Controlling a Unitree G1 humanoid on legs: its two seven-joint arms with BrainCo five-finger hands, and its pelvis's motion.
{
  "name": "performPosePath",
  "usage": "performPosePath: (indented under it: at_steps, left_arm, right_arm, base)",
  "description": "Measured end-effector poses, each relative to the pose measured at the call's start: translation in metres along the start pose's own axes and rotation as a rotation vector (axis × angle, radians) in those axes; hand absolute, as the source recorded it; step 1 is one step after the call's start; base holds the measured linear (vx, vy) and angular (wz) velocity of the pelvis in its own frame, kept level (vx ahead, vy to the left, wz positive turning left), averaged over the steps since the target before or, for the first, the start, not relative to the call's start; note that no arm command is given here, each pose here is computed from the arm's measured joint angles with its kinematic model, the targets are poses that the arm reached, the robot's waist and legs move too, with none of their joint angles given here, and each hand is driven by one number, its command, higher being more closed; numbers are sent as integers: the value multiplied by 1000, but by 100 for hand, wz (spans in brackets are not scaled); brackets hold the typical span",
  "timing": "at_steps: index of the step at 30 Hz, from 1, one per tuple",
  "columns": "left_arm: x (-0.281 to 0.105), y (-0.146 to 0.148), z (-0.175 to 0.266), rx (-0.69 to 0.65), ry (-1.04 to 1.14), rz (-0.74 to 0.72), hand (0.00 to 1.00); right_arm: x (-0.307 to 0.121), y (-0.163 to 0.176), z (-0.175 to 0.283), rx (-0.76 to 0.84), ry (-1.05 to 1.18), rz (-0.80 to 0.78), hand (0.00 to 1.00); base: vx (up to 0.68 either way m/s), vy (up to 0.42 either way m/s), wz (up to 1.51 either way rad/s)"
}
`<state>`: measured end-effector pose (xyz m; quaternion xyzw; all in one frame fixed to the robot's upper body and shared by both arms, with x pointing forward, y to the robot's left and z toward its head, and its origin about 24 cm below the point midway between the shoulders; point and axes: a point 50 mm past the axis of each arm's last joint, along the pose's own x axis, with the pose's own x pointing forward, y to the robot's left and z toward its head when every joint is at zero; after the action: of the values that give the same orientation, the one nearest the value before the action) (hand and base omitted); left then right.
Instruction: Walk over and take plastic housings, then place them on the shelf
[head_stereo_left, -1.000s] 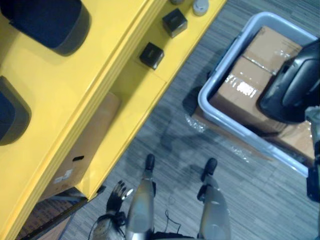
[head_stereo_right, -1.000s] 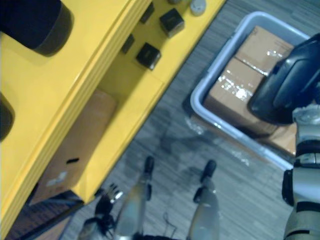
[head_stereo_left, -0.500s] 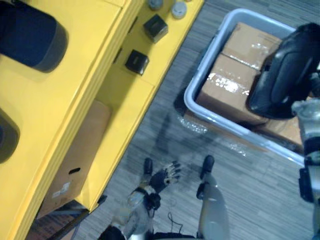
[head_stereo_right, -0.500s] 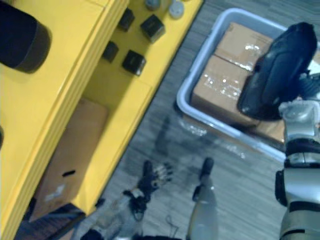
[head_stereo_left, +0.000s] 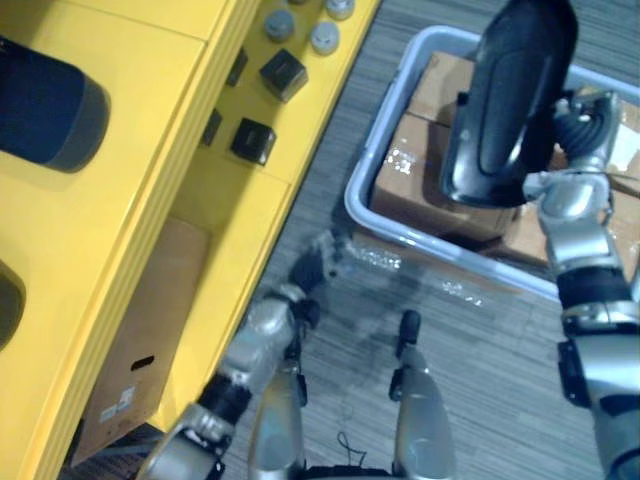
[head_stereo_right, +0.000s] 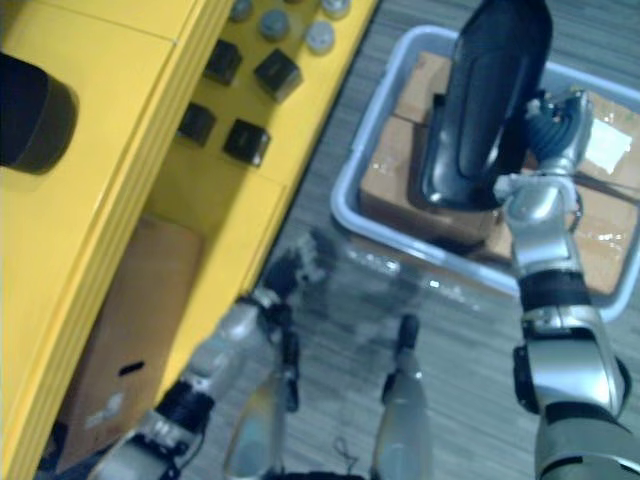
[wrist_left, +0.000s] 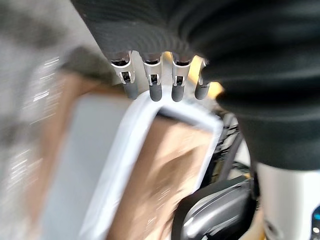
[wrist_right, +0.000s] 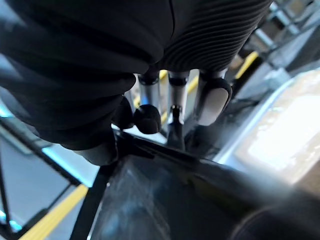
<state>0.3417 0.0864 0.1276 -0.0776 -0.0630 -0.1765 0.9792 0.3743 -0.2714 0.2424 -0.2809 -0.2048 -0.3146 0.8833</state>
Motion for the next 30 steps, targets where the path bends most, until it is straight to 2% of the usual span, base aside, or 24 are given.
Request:
performPosePath:
  at_steps: [3, 8, 19, 20, 25, 30]
  left_arm:
    - [24, 3, 28, 81, -53, 42, 0]
    - [46, -1, 48, 133, -75, 91, 0]
    - [56, 6, 42, 155, 1, 183, 0]
    - [57, 5, 41, 142, 8, 182, 0]
    - [58, -7, 32, -112, 61, 128, 0]
    - [59, -5, 29, -238, 79, 112, 0]
  right_arm:
    - [3, 8, 17, 32, -47, 2, 100]
    - [11, 21, 56, 122, -168, 17, 100]
    - [2, 47, 81, 215, -251, 92, 100]
    - [2, 48, 82, 219, -252, 95, 100]
    - [0, 53, 85, 226, -250, 107, 100]
    - [-4, 61, 80, 194, -236, 134, 100]
  base:
    - [-1, 4, -24]
    - [6, -7, -10]
    - [-10, -5, -6]
    - [-12, -9, -9]
    - [-1, 0, -1]
    - [0, 0, 0]
